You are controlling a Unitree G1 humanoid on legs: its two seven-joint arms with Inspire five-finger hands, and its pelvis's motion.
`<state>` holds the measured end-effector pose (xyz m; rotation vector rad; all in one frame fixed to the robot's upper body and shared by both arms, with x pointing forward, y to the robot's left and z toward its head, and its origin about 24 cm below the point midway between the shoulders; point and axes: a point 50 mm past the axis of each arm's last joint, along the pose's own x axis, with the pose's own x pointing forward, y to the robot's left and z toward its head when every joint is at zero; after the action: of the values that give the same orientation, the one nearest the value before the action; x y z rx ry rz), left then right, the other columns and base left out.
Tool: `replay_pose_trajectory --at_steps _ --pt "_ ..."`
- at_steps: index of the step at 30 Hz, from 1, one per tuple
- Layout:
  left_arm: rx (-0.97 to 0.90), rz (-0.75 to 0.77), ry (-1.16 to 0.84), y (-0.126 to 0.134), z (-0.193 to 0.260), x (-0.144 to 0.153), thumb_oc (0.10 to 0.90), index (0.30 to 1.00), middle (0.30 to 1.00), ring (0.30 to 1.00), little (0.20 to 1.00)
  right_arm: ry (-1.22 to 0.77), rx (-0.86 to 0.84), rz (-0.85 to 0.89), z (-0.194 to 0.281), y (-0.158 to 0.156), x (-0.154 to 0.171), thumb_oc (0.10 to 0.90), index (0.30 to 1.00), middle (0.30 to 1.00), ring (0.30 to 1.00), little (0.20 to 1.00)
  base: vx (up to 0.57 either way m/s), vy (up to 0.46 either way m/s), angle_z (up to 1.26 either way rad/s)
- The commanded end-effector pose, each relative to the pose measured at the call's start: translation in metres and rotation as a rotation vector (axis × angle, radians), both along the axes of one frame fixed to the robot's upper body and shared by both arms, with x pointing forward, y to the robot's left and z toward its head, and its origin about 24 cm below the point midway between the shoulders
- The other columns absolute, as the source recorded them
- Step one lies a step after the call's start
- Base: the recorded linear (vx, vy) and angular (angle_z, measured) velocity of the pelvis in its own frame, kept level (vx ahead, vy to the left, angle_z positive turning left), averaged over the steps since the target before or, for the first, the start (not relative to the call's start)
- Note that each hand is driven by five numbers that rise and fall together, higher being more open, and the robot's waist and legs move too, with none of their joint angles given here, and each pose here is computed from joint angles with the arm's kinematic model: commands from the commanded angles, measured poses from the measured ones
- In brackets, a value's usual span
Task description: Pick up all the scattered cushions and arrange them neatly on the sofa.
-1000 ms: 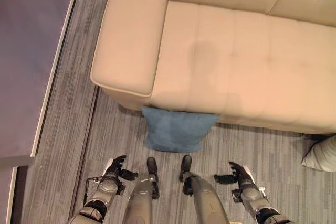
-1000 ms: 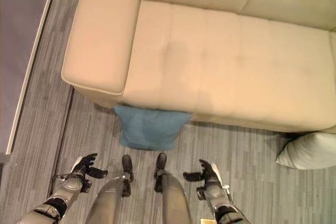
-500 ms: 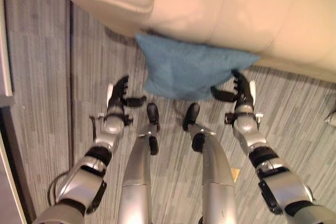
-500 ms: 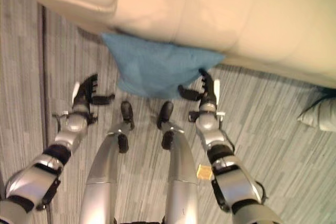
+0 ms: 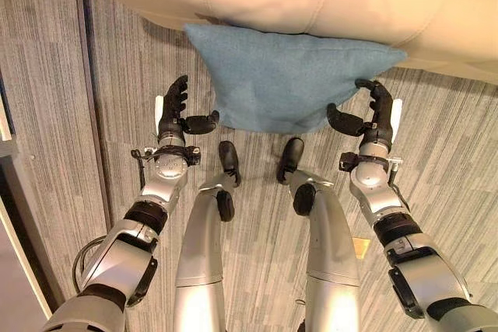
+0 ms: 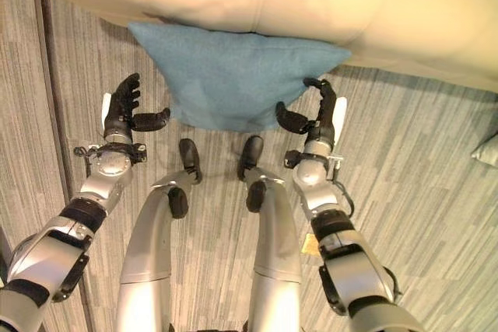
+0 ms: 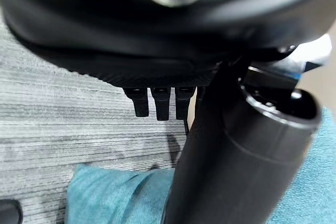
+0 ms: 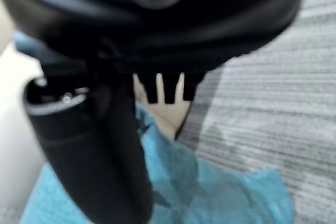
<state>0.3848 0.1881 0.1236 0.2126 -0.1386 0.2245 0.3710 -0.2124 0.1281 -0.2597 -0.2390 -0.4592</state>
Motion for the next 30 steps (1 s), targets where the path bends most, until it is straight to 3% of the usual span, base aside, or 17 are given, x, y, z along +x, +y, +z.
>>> replay_pose_trajectory --at_steps 1,9,15,21,25,29,30 --pt "-0.005 0.051 -0.010 0.011 -0.016 -0.010 0.800 0.900 0.900 0.900 0.900 -0.008 -0.011 0.027 -0.015 0.009 -0.009 0.800 0.900 0.900 0.900 0.900 0.00 -0.004 -0.04" --pt "0.007 0.038 -0.023 0.004 -0.017 -0.012 0.800 0.900 0.900 0.900 0.900 -0.064 -0.007 0.013 -0.017 0.005 -0.023 0.800 0.900 0.900 0.900 0.900 0.00 -0.002 0.00" --pt "0.004 0.044 -0.058 0.006 -0.007 -0.010 0.800 0.900 0.900 0.900 0.900 -0.094 -0.009 0.009 -0.006 0.009 -0.018 0.800 0.900 0.900 0.900 0.900 -0.01 0.007 -0.03" --pt "0.005 0.019 -0.115 0.000 0.014 -0.004 0.800 0.900 0.900 0.900 0.900 -0.107 0.029 0.125 0.011 0.029 -0.003 0.800 0.900 0.900 0.900 0.900 0.00 -0.006 -0.01" --pt "0.014 -0.024 -0.159 -0.010 0.032 0.002 0.800 0.900 0.900 0.900 0.900 -0.088 0.026 0.251 0.024 0.051 0.011 0.800 0.900 0.900 0.900 0.900 0.01 -0.039 0.00" --pt "-0.073 -0.097 -0.221 -0.039 0.049 0.006 0.800 0.900 0.900 0.900 0.900 -0.141 0.047 0.390 0.044 0.092 0.014 0.800 0.900 0.900 0.900 0.900 0.02 -0.040 0.04" --pt "-0.167 -0.157 -0.280 -0.058 0.063 0.004 0.800 0.900 0.900 0.900 0.900 -0.170 0.040 0.470 0.053 0.113 0.012 0.750 0.825 0.825 0.825 0.825 0.00 -0.052 0.02"
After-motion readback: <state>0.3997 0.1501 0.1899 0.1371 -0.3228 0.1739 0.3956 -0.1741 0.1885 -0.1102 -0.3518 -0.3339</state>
